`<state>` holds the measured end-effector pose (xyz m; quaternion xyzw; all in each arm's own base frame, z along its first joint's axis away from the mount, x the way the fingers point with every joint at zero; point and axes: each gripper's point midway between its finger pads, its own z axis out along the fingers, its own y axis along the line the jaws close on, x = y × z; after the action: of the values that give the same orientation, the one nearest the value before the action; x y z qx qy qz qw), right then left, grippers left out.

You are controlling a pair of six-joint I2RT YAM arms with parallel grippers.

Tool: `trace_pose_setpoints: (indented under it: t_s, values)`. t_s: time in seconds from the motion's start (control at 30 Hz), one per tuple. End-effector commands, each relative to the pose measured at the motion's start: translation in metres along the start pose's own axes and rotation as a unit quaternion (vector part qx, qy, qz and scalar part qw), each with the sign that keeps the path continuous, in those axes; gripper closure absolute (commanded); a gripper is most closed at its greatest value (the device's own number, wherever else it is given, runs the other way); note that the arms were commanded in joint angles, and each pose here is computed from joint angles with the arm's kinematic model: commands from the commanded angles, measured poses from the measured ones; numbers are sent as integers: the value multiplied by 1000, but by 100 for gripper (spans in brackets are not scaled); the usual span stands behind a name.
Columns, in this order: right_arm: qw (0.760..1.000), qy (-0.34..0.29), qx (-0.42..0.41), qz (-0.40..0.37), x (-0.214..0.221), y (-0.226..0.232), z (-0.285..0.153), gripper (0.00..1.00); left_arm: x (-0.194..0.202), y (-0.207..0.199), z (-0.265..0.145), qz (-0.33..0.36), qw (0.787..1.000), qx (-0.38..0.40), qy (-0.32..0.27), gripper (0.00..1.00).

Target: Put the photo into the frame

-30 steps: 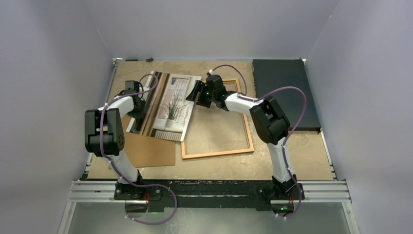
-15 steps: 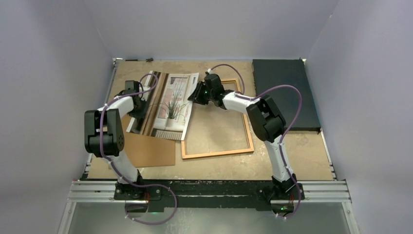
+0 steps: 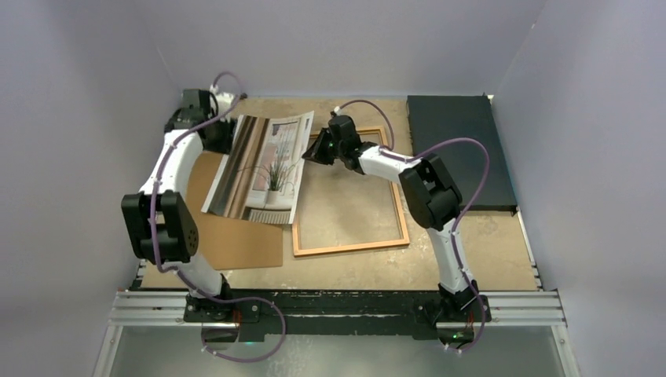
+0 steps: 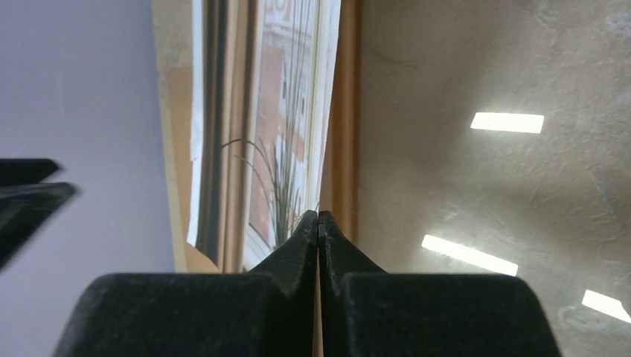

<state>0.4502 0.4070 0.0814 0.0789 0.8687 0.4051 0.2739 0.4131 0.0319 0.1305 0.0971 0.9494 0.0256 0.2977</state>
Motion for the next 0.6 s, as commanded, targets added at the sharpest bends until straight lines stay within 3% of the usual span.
trace_pose_setpoints:
  t_s: [0.0,0.07,0.13,0.17,0.4,0.57]
  values:
    - [995,-51,-90,-10,-35,94,-44,100,-59,-60,-82,25,993,75,-83,49]
    - [993,-59,-101,-7,-36,113,-54,100,-58,-108,-98,57,988,111,-86,38]
    - [992,-67,-108,2,-38,129,-66,100,-56,-144,-111,72,983,140,-98,16]
    - [991,-70,-111,8,-38,135,-72,100,-55,-157,-117,75,980,149,-104,13]
    - [984,-101,-137,43,-49,167,-112,100,-52,-188,-129,108,979,119,-123,8]
    - [981,-111,-148,51,-53,181,-127,100,-56,-170,-123,138,982,34,-126,19]
